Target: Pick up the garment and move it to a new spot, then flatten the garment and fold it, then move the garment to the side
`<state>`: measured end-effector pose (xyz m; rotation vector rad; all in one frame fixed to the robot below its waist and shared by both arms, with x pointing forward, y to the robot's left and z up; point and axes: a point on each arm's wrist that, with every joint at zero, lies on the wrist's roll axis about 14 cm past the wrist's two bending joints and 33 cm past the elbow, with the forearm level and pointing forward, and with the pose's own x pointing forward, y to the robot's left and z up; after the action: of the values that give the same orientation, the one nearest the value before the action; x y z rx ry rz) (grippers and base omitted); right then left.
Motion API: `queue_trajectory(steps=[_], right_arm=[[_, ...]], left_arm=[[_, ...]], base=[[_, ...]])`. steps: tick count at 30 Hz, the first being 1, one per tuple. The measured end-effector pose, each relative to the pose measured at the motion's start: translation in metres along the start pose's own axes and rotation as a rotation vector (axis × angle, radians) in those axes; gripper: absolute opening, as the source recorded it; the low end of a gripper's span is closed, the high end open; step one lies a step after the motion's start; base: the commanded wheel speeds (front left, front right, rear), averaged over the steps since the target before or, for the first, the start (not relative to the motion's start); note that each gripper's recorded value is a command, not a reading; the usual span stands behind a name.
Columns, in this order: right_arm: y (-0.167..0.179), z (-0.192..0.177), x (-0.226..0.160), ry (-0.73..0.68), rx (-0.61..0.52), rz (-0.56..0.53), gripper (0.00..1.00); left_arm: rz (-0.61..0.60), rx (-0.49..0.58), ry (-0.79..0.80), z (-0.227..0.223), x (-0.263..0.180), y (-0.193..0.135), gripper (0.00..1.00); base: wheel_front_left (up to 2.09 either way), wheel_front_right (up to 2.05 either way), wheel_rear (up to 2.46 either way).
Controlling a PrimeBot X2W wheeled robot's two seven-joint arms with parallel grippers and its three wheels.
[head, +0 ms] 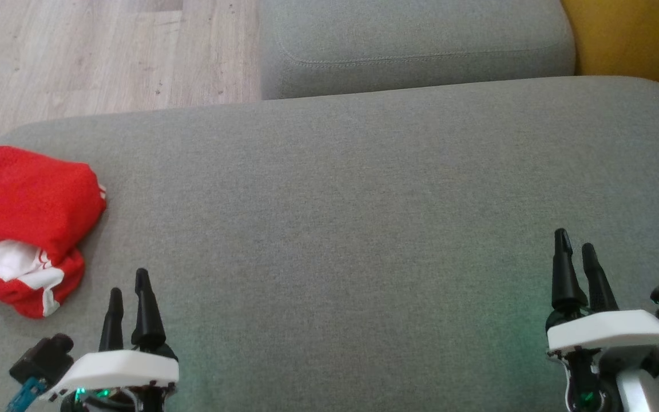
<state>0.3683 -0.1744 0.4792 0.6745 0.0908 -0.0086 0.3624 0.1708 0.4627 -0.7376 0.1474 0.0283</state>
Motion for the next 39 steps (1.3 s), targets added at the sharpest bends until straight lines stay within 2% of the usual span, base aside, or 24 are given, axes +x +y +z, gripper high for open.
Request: queue_trajectory(steps=[20, 29, 39], right_arm=[[0.014, -0.001, 0.002, -0.014, -0.249, 0.065, 1.0], [0.019, 0.0, 0.002, -0.033, -0.327, 0.088, 1.0], [0.025, 0.0, 0.002, -0.05, -0.405, 0.12, 1.0]], left_arm=[[-0.044, 0.262, -0.034, 0.006, 0.0, -0.009, 1.0], [-0.073, 0.374, -0.044, 0.004, -0.001, -0.014, 1.0], [-0.065, 0.497, -0.037, 0.001, -0.004, -0.005, 1.0]], base=[[0.0, 0.0, 0.0], [0.0, 0.0, 0.0], [0.0, 0.0, 0.0]])
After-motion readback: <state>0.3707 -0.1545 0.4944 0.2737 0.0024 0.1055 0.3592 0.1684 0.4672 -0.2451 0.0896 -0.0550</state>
